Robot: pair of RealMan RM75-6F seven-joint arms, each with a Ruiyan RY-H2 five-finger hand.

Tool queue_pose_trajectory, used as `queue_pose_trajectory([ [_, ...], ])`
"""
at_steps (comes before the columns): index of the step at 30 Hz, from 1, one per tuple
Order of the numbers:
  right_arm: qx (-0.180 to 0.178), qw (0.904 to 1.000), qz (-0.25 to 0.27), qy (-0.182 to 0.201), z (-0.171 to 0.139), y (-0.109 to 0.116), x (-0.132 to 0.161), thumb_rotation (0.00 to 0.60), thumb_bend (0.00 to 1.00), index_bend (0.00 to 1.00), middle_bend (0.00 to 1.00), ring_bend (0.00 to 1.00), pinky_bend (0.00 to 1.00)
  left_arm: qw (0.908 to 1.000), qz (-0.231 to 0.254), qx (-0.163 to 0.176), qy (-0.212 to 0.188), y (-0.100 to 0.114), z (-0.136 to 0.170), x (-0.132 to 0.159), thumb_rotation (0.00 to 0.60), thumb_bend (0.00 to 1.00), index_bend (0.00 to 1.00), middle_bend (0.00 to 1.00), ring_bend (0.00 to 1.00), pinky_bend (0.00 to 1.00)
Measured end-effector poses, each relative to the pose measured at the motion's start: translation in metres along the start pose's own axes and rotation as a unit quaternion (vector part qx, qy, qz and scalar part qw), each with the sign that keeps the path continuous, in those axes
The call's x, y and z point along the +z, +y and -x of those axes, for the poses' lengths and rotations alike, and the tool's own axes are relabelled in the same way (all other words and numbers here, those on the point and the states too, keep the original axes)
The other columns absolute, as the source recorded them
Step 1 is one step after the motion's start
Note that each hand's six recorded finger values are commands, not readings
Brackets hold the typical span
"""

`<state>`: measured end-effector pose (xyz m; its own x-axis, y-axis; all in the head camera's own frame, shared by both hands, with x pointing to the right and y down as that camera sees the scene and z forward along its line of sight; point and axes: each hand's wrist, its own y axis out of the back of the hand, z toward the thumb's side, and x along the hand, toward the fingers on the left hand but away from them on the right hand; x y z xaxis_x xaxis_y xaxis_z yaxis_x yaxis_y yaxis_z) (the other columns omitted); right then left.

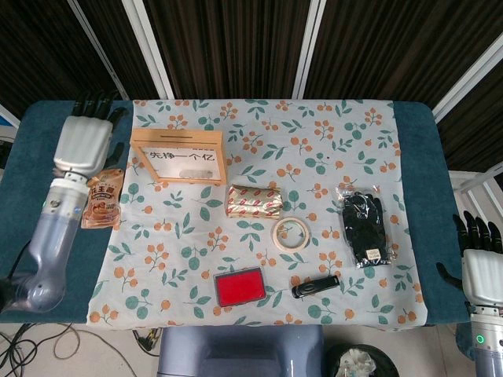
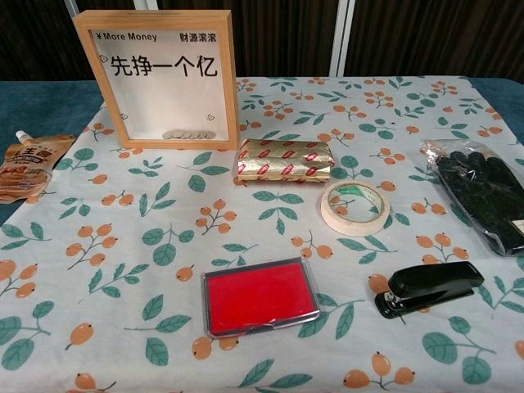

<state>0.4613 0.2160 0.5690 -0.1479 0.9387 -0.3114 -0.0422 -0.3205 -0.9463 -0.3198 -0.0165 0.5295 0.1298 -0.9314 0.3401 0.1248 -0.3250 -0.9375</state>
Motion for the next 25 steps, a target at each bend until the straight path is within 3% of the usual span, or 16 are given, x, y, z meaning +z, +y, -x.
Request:
queue_pose_trajectory([
  [5, -0.003, 0.9998, 0.006, 0.016, -0.003, 0.003, 0.007, 0.600, 0.30, 0.00, 0.00, 0.00, 0.00, 0.9995, 0.024, -0.015, 0.014, -0.038, 0.068, -0.045, 0.600, 0.39, 0.21, 0.00, 0.00, 0.00],
  [11, -0.006, 0.9994, 0.015, 0.030, -0.006, 0.007, 0.011, 0.600, 0.30, 0.00, 0.00, 0.00, 0.00, 0.9977, 0.041, -0.045, 0.031, -0.090, 0.139, -0.076, 0.600, 0.39, 0.16, 0.00, 0.00, 0.00],
  [17, -0.013, 0.9990, 0.021, 0.036, -0.007, 0.013, 0.013, 0.600, 0.30, 0.00, 0.00, 0.00, 0.00, 0.9951, 0.066, -0.056, 0.048, -0.129, 0.178, -0.086, 0.600, 0.39, 0.14, 0.00, 0.00, 0.00],
  [25, -0.018, 0.9988, 0.026, 0.037, -0.007, 0.018, 0.014, 0.600, 0.30, 0.00, 0.00, 0.00, 0.00, 0.9936, 0.090, -0.049, 0.046, -0.147, 0.198, -0.085, 0.600, 0.38, 0.12, 0.00, 0.00, 0.00],
])
